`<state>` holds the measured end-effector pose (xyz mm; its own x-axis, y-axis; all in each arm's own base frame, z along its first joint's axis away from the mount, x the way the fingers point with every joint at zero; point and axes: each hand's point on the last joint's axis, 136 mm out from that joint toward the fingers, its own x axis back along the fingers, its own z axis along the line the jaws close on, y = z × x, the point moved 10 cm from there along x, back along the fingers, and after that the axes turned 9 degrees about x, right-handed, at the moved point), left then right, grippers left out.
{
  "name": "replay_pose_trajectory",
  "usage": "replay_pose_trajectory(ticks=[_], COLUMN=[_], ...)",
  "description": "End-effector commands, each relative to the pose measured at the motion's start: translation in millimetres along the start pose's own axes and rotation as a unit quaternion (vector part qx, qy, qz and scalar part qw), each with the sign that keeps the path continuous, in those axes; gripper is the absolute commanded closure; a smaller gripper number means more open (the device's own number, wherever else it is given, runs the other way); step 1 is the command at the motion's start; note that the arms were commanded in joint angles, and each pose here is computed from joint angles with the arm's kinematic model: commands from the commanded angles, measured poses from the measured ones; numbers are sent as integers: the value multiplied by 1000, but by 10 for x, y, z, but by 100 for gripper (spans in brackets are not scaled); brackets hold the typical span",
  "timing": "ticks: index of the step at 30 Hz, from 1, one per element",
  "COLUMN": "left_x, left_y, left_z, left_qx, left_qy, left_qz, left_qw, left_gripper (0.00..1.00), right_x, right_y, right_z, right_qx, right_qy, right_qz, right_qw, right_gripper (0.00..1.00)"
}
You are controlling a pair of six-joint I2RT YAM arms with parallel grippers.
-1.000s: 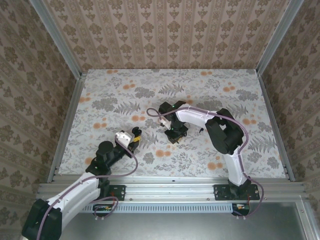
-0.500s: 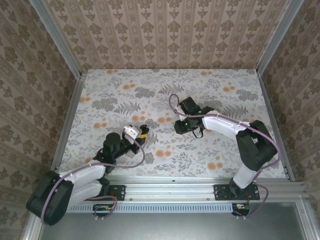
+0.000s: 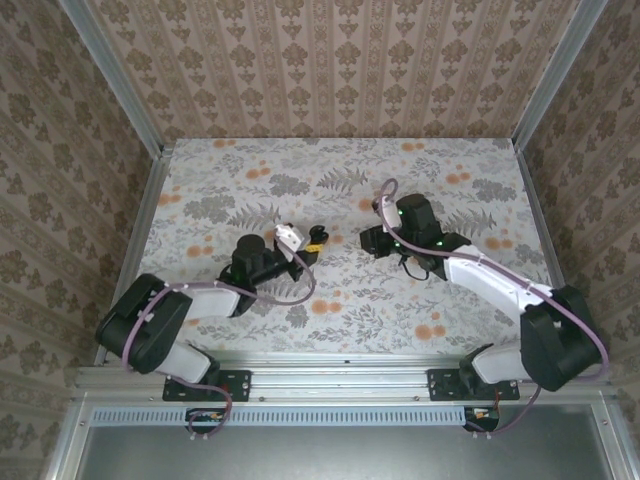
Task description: Insert wireless bluetooth earbuds into charging case
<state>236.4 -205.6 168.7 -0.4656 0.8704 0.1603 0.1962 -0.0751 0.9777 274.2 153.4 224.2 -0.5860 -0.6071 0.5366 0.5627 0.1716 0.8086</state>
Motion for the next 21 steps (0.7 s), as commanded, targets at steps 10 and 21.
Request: replay_pose_trajectory(ticks=[10,21], left_x=[-217,-367], left_y=[390,481], left_z=[-92,-122], left_qx=[-40,-28], left_qy=[-74,-95], left_qz=[-56,-67], left_qw=[995,993], left_gripper=[98,98], right_x=[262,463], right_y=[248,336], right_z=[144,285], right_qx=[38,81], right_qy=[64,102], right_qz=[-112,-161], right_qw=[991,978], right_gripper=[80,80])
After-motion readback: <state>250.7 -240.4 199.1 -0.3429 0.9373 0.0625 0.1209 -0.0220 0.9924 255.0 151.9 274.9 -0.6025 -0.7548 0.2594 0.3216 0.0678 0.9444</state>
